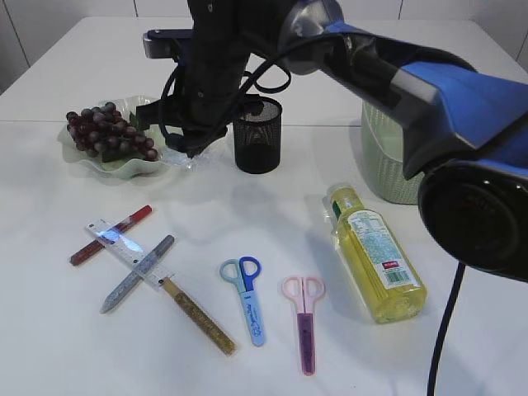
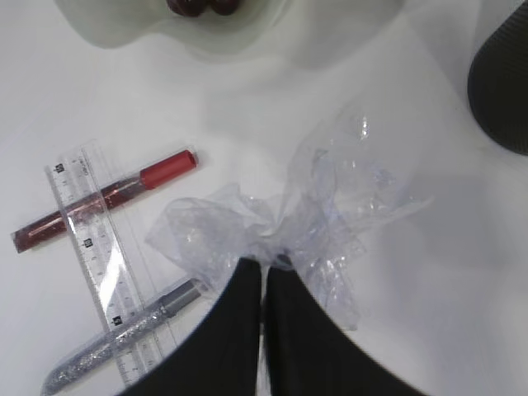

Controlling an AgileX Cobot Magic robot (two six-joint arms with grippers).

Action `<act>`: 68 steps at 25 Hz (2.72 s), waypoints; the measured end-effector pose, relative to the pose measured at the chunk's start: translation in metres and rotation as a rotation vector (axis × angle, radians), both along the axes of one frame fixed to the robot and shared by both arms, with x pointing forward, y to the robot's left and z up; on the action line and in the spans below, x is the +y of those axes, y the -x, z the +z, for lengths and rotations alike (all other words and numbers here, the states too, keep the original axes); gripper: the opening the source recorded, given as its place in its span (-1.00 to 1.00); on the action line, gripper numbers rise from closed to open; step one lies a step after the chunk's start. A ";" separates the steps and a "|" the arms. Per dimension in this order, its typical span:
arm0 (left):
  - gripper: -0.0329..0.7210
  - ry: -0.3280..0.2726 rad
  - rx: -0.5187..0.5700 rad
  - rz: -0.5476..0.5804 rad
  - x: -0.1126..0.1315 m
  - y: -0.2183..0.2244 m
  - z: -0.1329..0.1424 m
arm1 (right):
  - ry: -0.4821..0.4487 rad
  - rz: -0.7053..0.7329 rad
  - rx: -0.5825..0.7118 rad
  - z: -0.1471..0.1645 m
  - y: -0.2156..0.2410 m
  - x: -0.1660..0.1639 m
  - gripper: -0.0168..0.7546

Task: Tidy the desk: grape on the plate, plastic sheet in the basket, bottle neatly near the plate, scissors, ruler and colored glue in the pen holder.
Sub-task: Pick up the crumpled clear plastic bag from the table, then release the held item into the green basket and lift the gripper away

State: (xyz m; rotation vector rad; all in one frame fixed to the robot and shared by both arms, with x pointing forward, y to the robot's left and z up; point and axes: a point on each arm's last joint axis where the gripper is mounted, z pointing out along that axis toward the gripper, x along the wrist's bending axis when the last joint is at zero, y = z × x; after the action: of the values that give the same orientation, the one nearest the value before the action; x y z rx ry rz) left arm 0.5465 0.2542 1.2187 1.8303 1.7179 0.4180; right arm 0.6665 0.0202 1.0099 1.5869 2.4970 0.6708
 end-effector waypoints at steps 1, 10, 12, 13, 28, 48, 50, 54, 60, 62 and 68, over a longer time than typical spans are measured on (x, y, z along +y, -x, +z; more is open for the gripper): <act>-0.12 0.000 0.000 0.000 0.000 0.000 0.000 | -0.006 0.000 -0.008 0.005 0.001 -0.001 -0.92; -0.12 0.000 0.000 0.000 0.000 0.000 0.000 | -0.003 0.018 -0.012 0.031 0.014 -0.010 -0.92; -0.12 0.000 0.000 0.000 0.000 0.000 0.000 | 0.019 0.025 0.000 0.032 0.019 -0.014 -0.92; -0.12 0.000 0.000 0.000 0.000 0.000 0.000 | 0.028 0.026 -0.001 0.036 0.022 -0.017 -0.92; -0.12 0.005 0.001 -0.002 0.000 0.000 0.000 | 0.088 -0.121 -0.030 0.072 0.007 -0.112 -0.92; -0.15 0.020 0.002 -0.008 -0.002 0.000 0.000 | 0.176 -0.462 -0.067 0.082 -0.035 -0.272 -0.92; -0.15 0.022 0.003 -0.008 -0.002 0.000 0.000 | 0.183 -0.472 -0.068 0.082 -0.036 -0.277 -0.92; -0.15 0.024 0.003 -0.009 -0.002 0.000 0.000 | 0.188 -0.475 -0.066 0.081 -0.037 -0.279 -0.92; -0.16 0.026 0.003 -0.010 -0.002 0.000 0.000 | 0.193 -0.473 -0.050 0.073 -0.040 -0.278 -0.92; -0.17 0.026 0.003 -0.010 -0.002 0.000 0.000 | 0.195 -0.473 -0.046 0.071 -0.040 -0.278 -0.91; -0.17 0.026 0.003 -0.010 -0.002 0.000 0.000 | 0.201 -0.471 -0.029 0.062 -0.044 -0.278 -0.40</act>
State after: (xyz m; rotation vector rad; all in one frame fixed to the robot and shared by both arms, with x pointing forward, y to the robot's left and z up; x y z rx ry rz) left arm 0.5461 0.2519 1.2190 1.8210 1.7080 0.3876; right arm 0.7101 -0.2577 1.0723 1.9580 1.9764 0.3610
